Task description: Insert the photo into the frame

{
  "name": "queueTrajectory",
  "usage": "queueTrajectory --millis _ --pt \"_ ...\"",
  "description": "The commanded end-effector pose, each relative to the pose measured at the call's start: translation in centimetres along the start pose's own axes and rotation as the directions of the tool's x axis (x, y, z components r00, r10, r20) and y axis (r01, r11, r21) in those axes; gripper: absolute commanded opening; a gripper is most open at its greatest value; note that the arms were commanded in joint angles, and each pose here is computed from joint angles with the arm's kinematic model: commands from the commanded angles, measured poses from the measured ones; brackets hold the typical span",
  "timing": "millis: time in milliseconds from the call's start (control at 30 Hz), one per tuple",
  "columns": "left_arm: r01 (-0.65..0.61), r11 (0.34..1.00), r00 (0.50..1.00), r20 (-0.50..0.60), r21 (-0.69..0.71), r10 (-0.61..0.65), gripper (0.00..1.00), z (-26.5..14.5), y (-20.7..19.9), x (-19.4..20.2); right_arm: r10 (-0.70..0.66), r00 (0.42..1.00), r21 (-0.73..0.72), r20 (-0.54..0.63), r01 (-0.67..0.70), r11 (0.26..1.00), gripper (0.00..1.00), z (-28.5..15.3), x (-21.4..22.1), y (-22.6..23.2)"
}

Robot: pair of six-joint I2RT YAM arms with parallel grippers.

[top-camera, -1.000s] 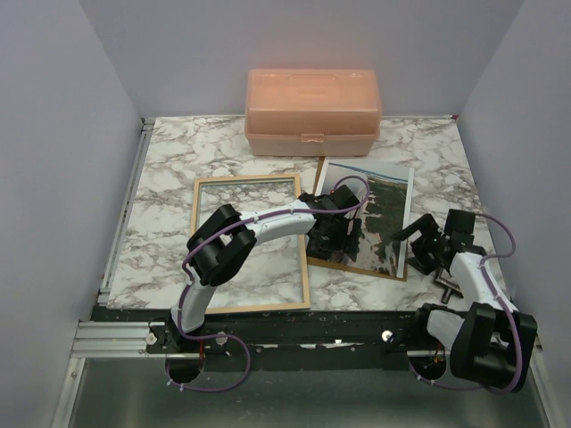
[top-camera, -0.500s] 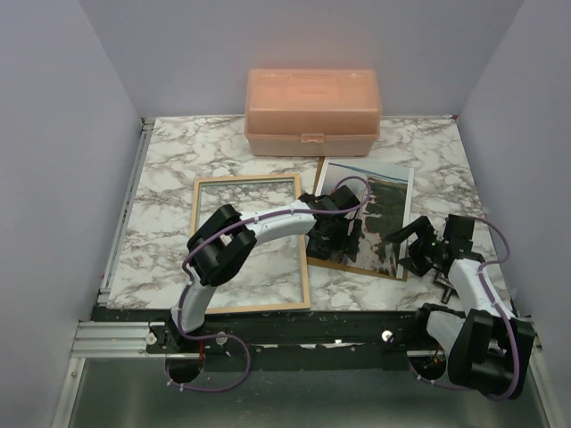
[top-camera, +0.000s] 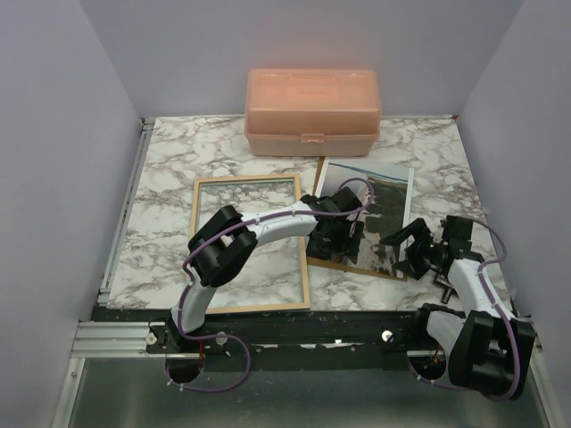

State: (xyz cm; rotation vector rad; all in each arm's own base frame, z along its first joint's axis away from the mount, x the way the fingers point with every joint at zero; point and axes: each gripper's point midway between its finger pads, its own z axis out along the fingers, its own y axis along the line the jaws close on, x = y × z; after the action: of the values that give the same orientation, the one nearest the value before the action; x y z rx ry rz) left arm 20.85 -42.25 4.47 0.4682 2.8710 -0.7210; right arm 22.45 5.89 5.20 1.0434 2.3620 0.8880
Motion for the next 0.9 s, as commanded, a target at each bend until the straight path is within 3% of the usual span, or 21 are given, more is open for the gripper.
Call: queueTrajectory --millis 0,233,567,867 --pt "-0.041 0.999 0.999 -0.013 -0.036 0.041 0.81 0.8 0.4 1.0 -0.005 0.999 0.097 0.050 0.001 0.995 0.95 -1.1 -0.8 -0.7" --pt "-0.036 0.998 0.994 0.102 -0.058 0.041 0.97 -1.7 0.8 -1.8 -0.039 0.991 0.087 0.131 0.028 0.996 0.95 -2.1 -2.4 0.6" --pt "0.104 0.986 0.973 0.220 -0.133 -0.073 0.98 -4.2 6.8 -6.8 -0.031 0.998 0.089 0.049 0.027 0.996 0.95 -0.4 -1.8 -0.4" --pt "0.118 0.941 0.978 0.199 -0.317 -0.056 0.99 -3.1 10.0 -10.3 0.000 0.998 0.200 0.058 -0.012 0.980 0.96 0.3 -2.0 -2.9"
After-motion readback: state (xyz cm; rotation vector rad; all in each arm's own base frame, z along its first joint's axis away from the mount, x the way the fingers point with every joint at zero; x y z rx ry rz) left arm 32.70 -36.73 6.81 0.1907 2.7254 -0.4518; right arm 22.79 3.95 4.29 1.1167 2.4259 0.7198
